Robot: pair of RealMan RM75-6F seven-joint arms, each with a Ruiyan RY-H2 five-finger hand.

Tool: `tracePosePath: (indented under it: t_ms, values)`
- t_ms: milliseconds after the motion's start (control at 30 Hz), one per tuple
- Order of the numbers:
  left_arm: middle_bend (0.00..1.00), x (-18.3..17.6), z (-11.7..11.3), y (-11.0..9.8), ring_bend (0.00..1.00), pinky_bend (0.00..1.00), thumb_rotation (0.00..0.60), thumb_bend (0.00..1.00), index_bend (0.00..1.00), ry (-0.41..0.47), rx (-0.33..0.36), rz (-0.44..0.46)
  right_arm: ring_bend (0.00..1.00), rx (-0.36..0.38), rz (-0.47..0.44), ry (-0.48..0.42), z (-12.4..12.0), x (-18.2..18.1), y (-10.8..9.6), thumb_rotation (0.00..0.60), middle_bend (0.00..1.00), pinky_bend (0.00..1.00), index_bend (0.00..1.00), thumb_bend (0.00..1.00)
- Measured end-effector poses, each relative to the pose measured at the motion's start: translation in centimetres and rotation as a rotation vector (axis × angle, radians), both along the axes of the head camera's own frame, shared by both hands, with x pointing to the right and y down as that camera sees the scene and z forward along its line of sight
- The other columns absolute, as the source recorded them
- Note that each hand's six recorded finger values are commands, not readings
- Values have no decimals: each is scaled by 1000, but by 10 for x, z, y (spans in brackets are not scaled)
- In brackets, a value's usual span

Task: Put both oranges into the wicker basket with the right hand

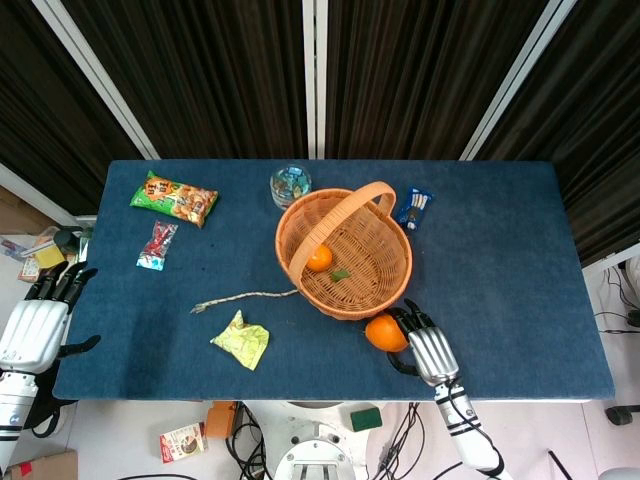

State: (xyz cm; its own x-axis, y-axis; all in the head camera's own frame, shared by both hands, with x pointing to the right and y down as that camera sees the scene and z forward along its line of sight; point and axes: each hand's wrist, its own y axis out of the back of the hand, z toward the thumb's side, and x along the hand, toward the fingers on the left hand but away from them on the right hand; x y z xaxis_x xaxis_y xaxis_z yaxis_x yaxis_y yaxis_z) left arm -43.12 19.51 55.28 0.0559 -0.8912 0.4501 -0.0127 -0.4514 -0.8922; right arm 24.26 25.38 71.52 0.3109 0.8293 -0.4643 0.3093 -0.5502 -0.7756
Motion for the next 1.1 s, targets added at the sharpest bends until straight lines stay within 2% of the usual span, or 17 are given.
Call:
tracePosePath:
  t_ms: [300,567,667,867,1000,1100]
  values:
    - [83,0,0,0,30,182,600,0,140,2,0,-1,184,28,15,-4,-4,2,-2,600,324,348,399,353]
    - [83,1,-1,1,30,182,600,0,141,6,1,4,194,58,34,-45,-22,8,-4,600,324,349,432,356]
    - [83,1,-1,1,30,182,600,0,140,5,1,5,206,100,44,-71,-38,10,-7,600,324,349,445,357]
    - [83,2,-1,1,30,182,600,0,141,5,-1,9,206,250,60,-131,-83,13,-20,600,324,349,456,357]
    - [83,2,0,1,30,182,600,0,141,2,1,6,206,350,56,-123,-102,9,-44,600,324,346,469,356]
    - [83,2,-1,0,30,182,600,0,141,2,12,5,206,379,45,-113,-106,0,-65,600,324,344,470,356]
